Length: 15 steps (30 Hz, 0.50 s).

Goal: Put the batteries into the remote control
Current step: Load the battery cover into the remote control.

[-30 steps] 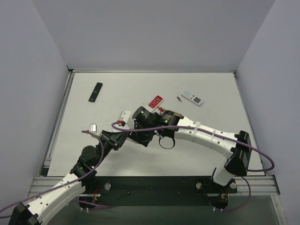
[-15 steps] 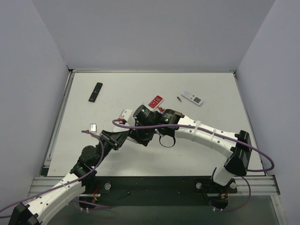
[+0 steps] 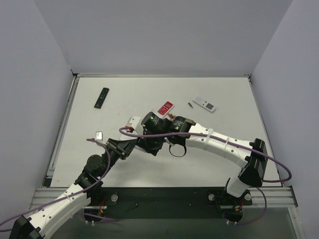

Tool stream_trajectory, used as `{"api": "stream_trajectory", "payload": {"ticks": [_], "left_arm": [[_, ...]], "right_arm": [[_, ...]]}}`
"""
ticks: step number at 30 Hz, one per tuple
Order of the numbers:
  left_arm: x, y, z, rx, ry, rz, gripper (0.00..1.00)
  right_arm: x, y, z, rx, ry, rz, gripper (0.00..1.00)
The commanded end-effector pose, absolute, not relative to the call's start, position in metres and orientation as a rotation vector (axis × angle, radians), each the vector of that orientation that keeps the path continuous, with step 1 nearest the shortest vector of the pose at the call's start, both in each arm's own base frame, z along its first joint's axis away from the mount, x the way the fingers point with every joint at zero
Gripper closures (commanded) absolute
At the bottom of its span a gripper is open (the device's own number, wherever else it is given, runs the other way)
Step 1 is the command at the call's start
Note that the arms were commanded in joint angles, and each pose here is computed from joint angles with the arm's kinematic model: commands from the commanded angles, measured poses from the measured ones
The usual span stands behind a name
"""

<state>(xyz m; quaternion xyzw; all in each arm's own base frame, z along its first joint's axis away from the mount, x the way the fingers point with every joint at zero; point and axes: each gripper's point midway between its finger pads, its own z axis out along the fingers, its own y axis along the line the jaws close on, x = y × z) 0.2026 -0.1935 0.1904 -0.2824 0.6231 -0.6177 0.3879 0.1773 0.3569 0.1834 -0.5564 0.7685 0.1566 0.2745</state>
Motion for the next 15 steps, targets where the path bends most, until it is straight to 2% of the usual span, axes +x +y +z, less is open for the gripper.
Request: {"api": "stream_trajectory", "payload": {"ticks": [1, 15], "left_arm": [[0.199, -0.185, 0.13, -0.753, 1.661, -1.48, 1.0], [0.199, -0.184, 0.13, -0.744, 1.665, -1.468, 1.0]], "right_arm": [[0.166, 0.365, 0.19, -1.519, 2.051, 0.461, 0.89], [0.176, 0.359, 0.187, -1.484, 2.075, 0.377, 0.89]]}}
